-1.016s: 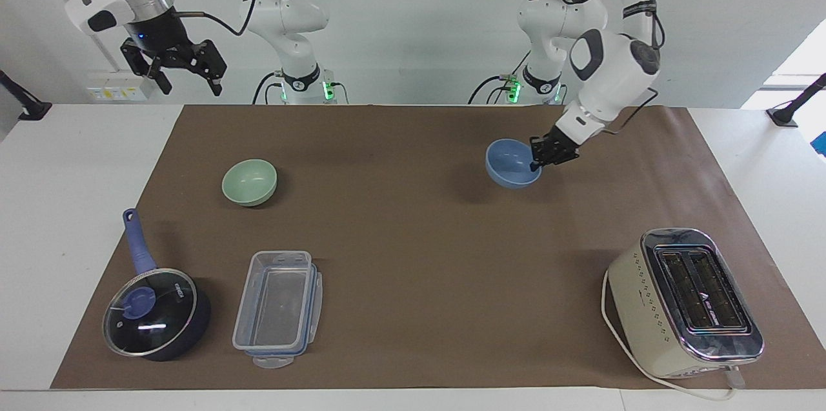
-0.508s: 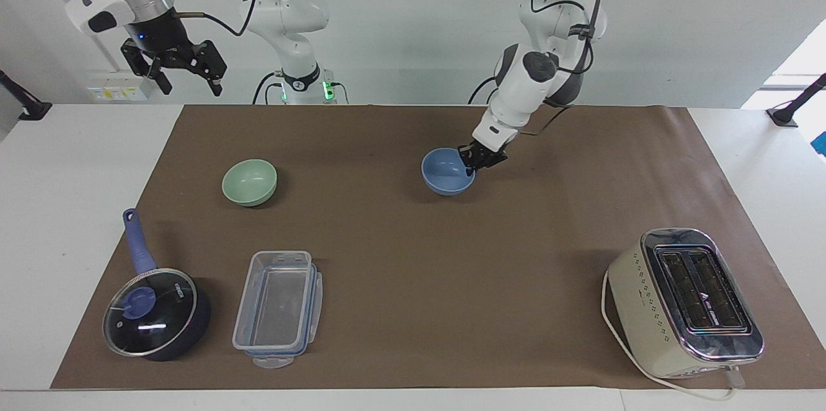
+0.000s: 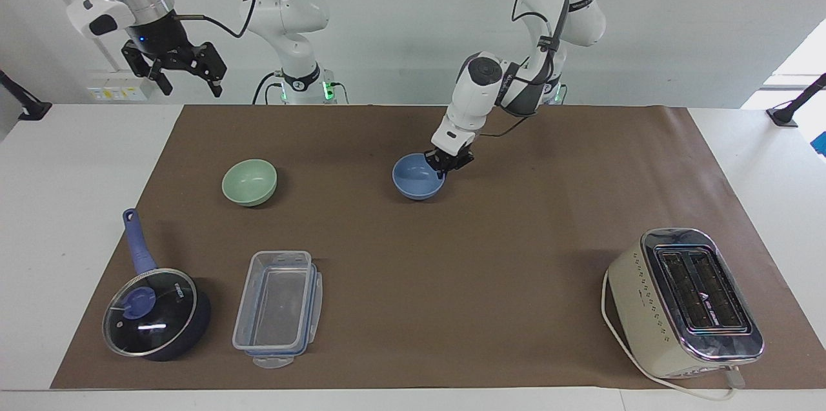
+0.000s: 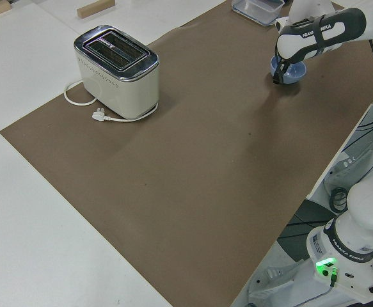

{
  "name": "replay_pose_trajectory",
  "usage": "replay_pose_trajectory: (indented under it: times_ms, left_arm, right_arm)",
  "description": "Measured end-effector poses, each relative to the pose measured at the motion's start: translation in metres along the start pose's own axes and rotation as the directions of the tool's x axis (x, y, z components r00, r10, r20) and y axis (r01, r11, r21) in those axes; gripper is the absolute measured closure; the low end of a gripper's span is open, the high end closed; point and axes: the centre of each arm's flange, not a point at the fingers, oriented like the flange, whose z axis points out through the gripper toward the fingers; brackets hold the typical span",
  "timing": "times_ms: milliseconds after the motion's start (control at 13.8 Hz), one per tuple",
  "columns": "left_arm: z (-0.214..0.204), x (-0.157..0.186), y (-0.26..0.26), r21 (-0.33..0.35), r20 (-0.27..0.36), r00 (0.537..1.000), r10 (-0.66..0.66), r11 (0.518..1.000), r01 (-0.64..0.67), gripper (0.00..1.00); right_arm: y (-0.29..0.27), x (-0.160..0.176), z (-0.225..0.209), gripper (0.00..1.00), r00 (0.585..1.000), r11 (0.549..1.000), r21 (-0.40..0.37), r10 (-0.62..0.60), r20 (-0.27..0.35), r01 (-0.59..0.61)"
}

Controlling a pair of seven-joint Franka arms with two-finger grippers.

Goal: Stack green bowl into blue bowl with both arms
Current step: 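Slide the blue bowl with the left gripper toward the table center, then release the blue bowl with the left gripper while the right gripper reaches the green bowl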

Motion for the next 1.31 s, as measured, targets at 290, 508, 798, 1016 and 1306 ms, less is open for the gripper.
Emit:
replay_pose_trajectory:
  times_ms: [290,508,798,1016,1306]
  left_arm:
    - [-0.042,0.020,-0.009,0.022,0.005,0.997,0.073,0.997,-0.073,0.00]
    - [-0.098,0.054,-0.059,0.071,-0.024,0.990,0.137,0.988,-0.135,0.00]
    - [-0.187,0.092,-0.136,0.097,-0.005,0.966,0.258,0.962,-0.256,0.00]
    - [-0.256,0.116,-0.176,0.125,0.021,0.943,0.333,0.935,-0.333,0.00]
    - [-0.332,0.128,-0.206,0.138,0.011,0.930,0.368,0.921,-0.366,0.00]
  right_arm:
    - [0.010,0.005,0.057,0.00,1.000,1.000,0.001,-0.027,0.012,0.027]
    - [0.020,0.005,0.111,0.00,0.998,0.998,0.001,-0.065,0.001,0.065]
    - [0.038,-0.003,0.190,0.00,0.988,0.989,-0.010,-0.150,-0.032,0.150]
    - [0.049,-0.012,0.226,0.00,0.982,0.983,-0.013,-0.183,-0.037,0.182]
    - [0.051,-0.025,0.263,0.00,0.983,0.984,0.007,-0.179,-0.041,0.179]
